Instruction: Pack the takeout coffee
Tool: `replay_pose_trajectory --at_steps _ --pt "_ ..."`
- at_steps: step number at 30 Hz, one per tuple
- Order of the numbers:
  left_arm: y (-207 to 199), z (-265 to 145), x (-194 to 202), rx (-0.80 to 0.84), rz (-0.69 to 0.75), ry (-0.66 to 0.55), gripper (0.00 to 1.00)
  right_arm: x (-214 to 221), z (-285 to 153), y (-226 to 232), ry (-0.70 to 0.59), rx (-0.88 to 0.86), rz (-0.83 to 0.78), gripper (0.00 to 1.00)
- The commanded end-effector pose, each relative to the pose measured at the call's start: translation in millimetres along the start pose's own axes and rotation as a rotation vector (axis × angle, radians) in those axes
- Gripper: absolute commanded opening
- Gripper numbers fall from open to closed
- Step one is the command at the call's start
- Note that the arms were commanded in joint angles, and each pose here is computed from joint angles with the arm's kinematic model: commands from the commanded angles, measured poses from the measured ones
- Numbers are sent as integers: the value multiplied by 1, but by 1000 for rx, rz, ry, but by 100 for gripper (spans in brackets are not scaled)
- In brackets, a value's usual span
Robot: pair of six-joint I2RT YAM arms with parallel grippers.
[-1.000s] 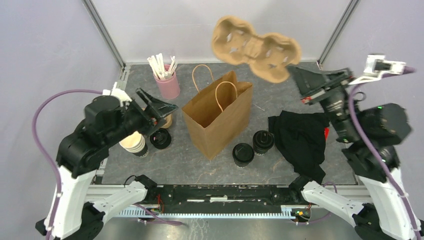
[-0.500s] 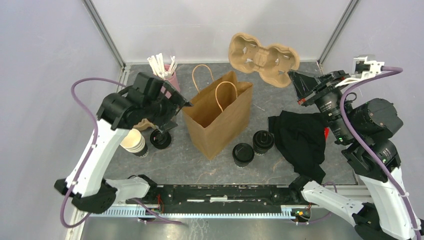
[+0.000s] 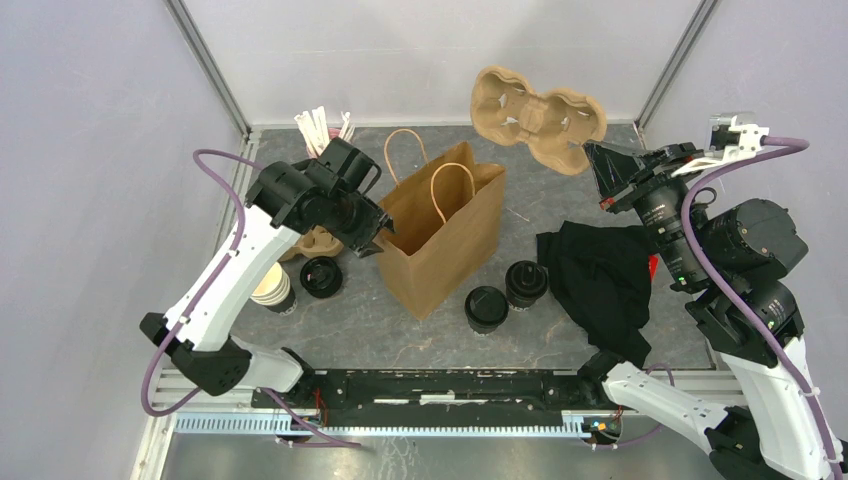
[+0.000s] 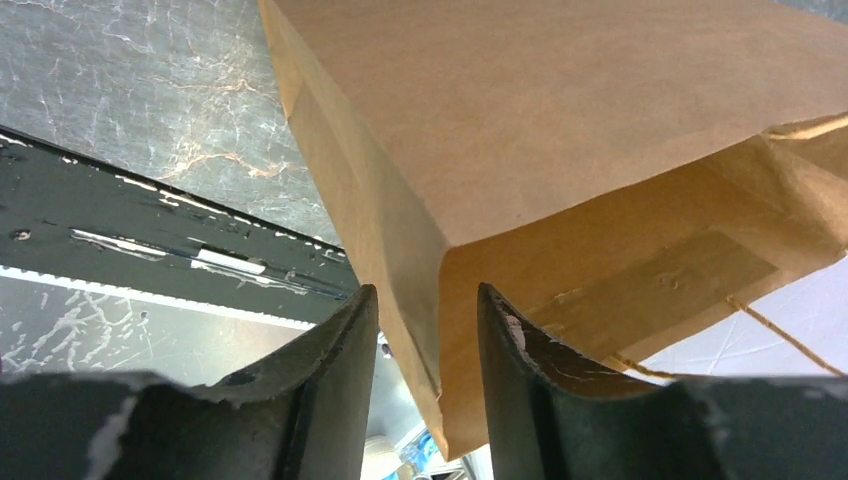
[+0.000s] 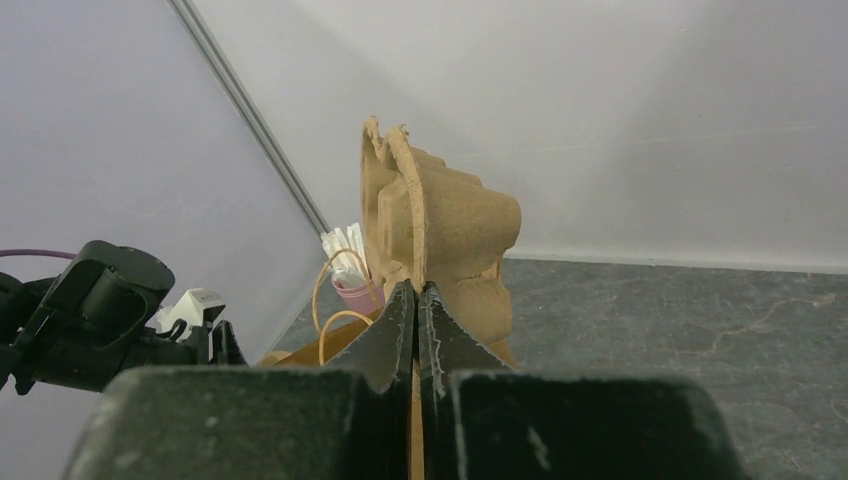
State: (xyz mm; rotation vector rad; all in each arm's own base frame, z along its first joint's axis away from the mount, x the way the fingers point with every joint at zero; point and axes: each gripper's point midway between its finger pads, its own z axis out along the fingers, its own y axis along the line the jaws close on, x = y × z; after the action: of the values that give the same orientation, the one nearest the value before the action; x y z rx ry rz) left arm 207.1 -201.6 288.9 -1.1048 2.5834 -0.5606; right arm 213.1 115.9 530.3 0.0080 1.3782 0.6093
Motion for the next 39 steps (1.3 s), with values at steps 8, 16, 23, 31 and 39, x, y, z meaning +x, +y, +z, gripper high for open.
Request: replay_pose_trajectory --at_steps 8,16,23,31,39 --pt "-23 -1 -11 19 -35 -61 12 -2 0 -10 -7 43 -53 0" --pt "-83 -27 -54 196 226 -289 2 5 5 -8 49 34 -116 0" --pt "-121 -33 -54 501 546 -411 2 1 2 -9 83 37 -164 0" --pt "-99 -2 -47 572 851 -480 2 8 -8 5 144 -47 -147 0" --pt "-75 12 -26 618 889 -395 2 21 -27 0 221 -61 -177 0"
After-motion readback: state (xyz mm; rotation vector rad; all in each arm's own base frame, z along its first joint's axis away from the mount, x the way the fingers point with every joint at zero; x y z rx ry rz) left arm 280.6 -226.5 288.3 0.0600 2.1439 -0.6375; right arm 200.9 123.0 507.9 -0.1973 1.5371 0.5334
